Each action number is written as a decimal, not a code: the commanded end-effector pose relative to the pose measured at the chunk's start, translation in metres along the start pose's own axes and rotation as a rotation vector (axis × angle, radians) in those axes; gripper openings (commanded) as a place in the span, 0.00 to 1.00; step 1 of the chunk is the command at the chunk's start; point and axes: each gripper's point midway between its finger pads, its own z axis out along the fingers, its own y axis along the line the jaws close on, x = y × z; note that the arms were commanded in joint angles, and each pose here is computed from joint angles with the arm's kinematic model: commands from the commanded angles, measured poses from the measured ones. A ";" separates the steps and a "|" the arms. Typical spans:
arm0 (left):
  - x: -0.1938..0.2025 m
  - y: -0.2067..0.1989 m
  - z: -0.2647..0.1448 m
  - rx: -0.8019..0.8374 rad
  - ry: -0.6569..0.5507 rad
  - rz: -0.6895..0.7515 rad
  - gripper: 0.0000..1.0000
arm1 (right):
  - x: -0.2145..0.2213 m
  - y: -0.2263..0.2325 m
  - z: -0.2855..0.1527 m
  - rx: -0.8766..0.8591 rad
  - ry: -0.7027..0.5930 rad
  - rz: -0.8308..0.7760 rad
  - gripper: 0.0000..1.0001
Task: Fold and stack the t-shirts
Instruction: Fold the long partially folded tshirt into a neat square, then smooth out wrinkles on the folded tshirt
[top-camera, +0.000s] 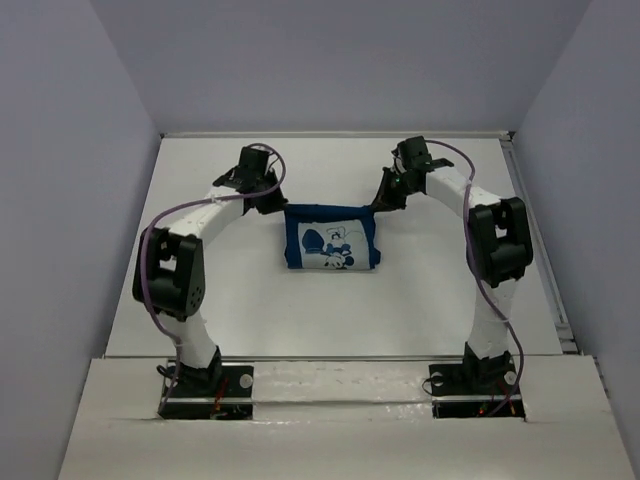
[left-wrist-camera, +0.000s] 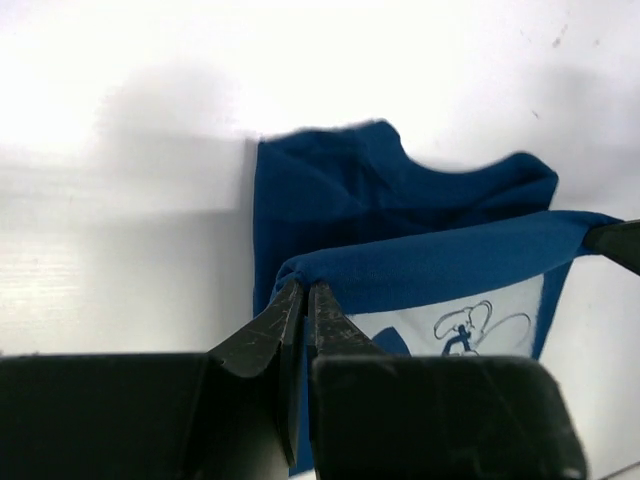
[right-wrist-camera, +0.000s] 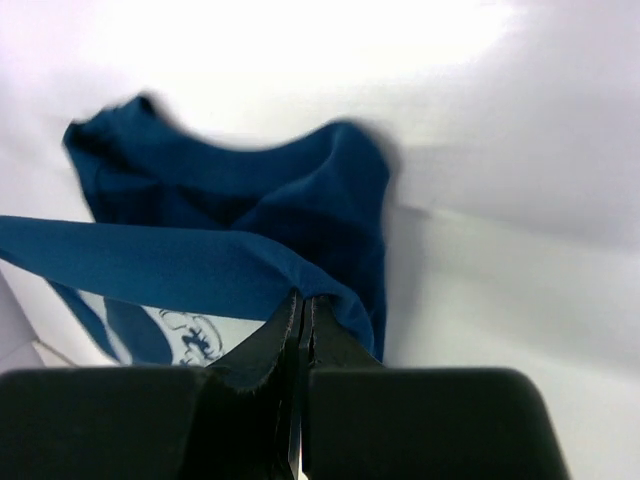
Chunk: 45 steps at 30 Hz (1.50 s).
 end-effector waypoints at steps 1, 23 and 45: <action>-0.046 -0.008 0.023 0.021 -0.079 0.042 0.00 | -0.047 0.004 0.001 -0.010 -0.093 -0.044 0.00; -0.142 -0.060 -0.017 0.161 -0.324 0.021 0.72 | -0.126 0.039 -0.012 -0.069 -0.255 -0.032 0.78; 0.081 -0.002 0.046 0.173 0.055 0.000 0.04 | 0.061 -0.026 0.018 -0.090 0.049 -0.036 0.00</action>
